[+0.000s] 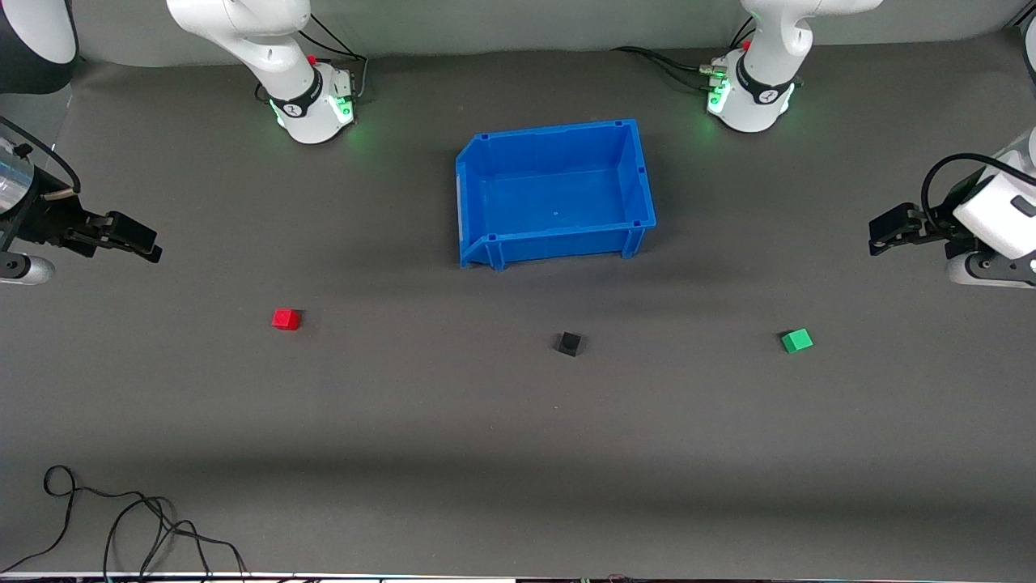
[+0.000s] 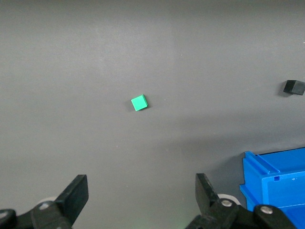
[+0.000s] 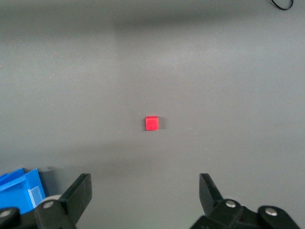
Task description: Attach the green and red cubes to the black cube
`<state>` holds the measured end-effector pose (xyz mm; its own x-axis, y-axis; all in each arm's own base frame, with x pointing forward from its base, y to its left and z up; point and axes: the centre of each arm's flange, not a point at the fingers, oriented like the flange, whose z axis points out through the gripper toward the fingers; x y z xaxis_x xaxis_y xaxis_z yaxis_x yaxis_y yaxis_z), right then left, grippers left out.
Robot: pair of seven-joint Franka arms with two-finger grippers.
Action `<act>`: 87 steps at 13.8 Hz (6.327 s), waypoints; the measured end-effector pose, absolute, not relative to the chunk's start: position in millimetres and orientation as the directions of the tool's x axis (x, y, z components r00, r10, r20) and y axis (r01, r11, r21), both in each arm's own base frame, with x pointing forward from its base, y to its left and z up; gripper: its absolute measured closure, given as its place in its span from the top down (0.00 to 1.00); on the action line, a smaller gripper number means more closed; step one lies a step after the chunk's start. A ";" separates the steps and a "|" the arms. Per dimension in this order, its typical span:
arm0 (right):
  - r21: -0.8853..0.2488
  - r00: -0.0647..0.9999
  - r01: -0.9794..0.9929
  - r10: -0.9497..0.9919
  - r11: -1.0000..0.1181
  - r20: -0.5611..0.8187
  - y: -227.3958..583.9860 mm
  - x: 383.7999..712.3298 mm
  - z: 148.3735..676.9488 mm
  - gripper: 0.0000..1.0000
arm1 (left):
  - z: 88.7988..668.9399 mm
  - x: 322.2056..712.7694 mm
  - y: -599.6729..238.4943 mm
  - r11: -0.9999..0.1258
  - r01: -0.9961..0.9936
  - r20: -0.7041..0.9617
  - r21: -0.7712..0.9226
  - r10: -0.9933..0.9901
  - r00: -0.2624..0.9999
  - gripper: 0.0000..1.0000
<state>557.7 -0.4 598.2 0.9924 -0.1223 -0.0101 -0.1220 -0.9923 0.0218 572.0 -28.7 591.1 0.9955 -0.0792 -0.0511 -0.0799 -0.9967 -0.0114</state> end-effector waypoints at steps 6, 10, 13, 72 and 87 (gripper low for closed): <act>0.022 0.992 -0.128 -0.128 -0.992 -0.014 -0.2 557.4 596.6 1.00 | 591.0 571.9 -28.8 -0.997 -0.079 -0.053 -0.011 -0.078 0.996 1.00; 0.023 0.991 -0.130 -0.130 -0.991 -0.018 -0.2 556.8 596.2 1.00 | 590.7 571.5 -28.8 -0.998 -0.055 -0.056 -0.012 -0.054 0.997 1.00; 0.027 0.990 -0.131 -0.132 -0.991 -0.044 -0.7 553.8 594.2 1.00 | 588.9 568.4 -28.4 -0.983 0.185 -0.081 -0.014 0.186 0.979 1.00; -0.027 0.973 -0.230 -0.229 -0.973 -0.029 -10.9 542.1 169.4 0.59 | 260.2 625.4 -8.9 0.032 0.982 -0.471 0.185 0.880 0.060 0.37; -0.034 0.957 -0.291 -0.291 -0.956 -0.012 -4.4 544.9 172.9 0.41 | 228.4 634.4 -144.5 -0.089 0.986 -0.454 0.142 0.879 0.145 0.37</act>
<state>544.9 -4.4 172.9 0.9566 -0.2911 -0.0118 -0.2913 -0.9560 -0.0341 634.4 -144.5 228.4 0.1452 0.8790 -0.4543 0.9858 -0.0893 0.1424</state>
